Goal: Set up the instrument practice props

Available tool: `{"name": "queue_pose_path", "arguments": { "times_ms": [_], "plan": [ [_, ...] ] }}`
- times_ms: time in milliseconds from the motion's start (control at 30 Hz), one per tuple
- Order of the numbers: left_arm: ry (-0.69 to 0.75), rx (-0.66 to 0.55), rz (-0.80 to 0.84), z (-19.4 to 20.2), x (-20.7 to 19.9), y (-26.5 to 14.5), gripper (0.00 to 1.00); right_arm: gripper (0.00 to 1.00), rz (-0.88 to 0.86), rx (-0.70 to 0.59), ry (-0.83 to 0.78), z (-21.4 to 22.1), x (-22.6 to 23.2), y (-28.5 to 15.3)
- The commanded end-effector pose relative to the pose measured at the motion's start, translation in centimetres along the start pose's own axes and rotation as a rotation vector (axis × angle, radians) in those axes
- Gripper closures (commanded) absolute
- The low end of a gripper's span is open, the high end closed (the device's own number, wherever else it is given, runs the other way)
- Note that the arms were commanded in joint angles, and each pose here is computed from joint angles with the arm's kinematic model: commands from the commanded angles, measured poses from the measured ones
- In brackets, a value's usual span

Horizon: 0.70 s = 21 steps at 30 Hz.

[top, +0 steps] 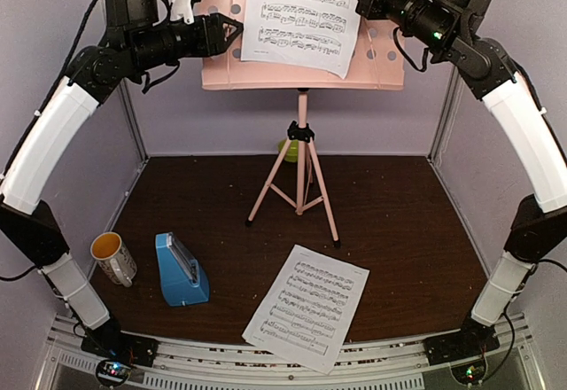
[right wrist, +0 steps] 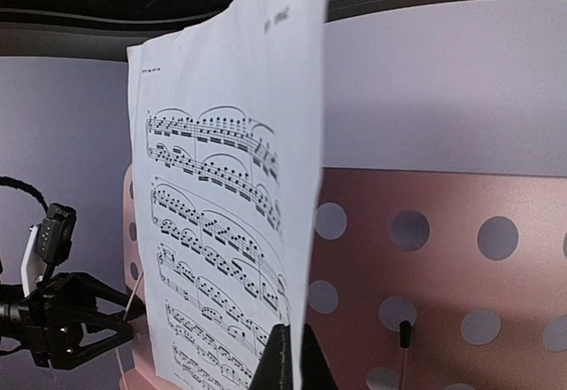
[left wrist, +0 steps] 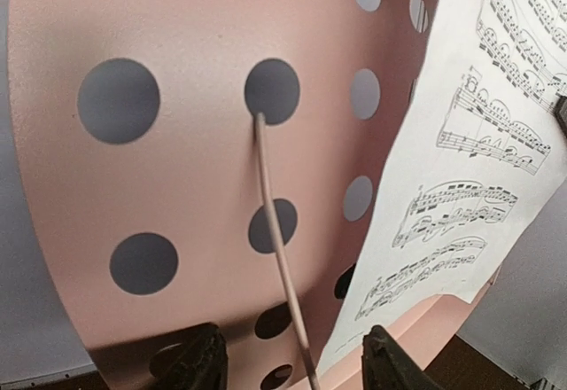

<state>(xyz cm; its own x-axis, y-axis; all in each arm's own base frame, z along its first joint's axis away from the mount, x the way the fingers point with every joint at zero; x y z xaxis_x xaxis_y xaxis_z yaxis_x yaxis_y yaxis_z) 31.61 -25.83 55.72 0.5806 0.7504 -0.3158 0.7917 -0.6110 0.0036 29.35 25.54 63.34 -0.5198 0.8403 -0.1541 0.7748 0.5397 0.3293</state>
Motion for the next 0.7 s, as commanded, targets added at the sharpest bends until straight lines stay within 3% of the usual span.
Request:
{"name": "queue_pose_path", "arguments": {
  "times_ms": [0, 200, 667],
  "plan": [
    [0.008, -0.145, 0.022, -3.1, -0.6, -2.1, 0.45, 1.00, 0.032, -0.026, -0.017, -0.8, -0.3, -0.1],
    [-0.001, -0.158, -0.090, -3.5, 0.9, -2.6, 0.41, 1.00, 0.049, -0.011, -0.024, -0.3, -0.2, 0.1],
    [-0.025, -0.115, 0.000, -2.9, 0.3, 0.0, 0.45, 1.00, 0.103, 0.000, -0.052, 0.1, 1.1, 0.6]
  ]
}}
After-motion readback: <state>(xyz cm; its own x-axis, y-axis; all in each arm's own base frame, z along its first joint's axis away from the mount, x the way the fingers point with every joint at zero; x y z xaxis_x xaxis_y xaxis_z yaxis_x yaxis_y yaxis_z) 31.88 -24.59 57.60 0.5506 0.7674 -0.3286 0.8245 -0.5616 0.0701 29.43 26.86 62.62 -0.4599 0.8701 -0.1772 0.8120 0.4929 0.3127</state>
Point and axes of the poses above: each gripper's point midway between its finger pads, its own y axis out along the fingers, its own x axis along the line the jaws close on, z = x × y, the point moved 6 cm from there along -y, back along the fingers, and after that the axes turned 11 degrees about -y, right-handed, at the moved point
